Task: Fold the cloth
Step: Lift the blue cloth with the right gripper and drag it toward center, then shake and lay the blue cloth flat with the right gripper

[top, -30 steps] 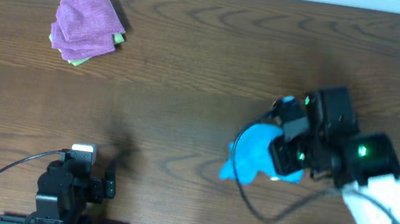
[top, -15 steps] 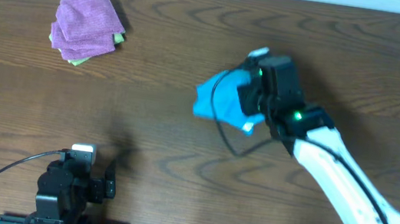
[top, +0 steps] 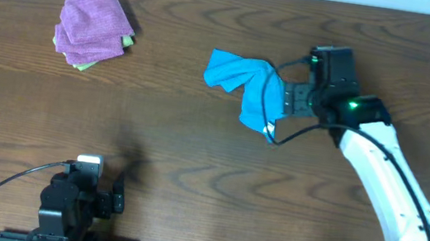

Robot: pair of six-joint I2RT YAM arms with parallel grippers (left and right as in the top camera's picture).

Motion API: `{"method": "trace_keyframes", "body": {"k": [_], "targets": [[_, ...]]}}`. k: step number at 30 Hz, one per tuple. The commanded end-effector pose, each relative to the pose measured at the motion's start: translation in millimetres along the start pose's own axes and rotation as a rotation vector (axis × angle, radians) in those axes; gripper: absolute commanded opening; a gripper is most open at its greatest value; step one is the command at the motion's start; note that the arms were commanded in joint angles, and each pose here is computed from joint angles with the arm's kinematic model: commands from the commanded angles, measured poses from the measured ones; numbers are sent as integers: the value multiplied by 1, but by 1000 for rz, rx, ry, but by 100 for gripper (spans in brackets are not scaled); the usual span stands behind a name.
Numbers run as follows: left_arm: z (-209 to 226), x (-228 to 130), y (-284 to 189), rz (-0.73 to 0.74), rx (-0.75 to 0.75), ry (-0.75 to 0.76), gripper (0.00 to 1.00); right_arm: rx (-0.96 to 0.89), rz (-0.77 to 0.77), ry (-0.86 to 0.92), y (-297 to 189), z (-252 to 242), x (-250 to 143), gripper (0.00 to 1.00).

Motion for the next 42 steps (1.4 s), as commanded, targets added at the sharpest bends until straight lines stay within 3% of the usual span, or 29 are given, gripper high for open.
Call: {"method": "trace_keyframes", "body": {"k": [1, 8, 13, 18, 22, 25, 26, 33, 42], "targets": [[-1, -14, 5, 64, 5, 4, 95, 146, 130, 154, 28, -9, -20, 87], [-1, -14, 5, 64, 5, 4, 95, 344, 293, 325, 96, -13, -38, 77], [-1, -14, 5, 64, 5, 4, 95, 351, 351, 393, 122, -11, -49, 72], [-1, -14, 5, 64, 5, 4, 95, 351, 358, 402, 132, -11, -52, 58], [-1, -14, 5, 64, 5, 4, 95, 360, 330, 412, 135, -10, -47, 38], [-1, -14, 5, 64, 5, 4, 95, 358, 302, 399, 136, -10, -43, 8], [-1, -14, 5, 64, 5, 4, 95, 365, 288, 382, 136, -10, -41, 1], [-1, -14, 5, 64, 5, 4, 96, 408, 164, 292, 104, -7, -11, 1], [-1, -14, 5, 64, 5, 4, 95, 392, -244, 134, -30, -14, 44, 1]]}}
Point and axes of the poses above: each gripper's point midway between its finger pads, its own y axis out along the fingers, its own z axis along the line the jaws close on, x = y × z, the point moved 7 cm from there along -y, back along the fingers, and after that the axes turned 10 degrees about y, right-handed, at the moved point
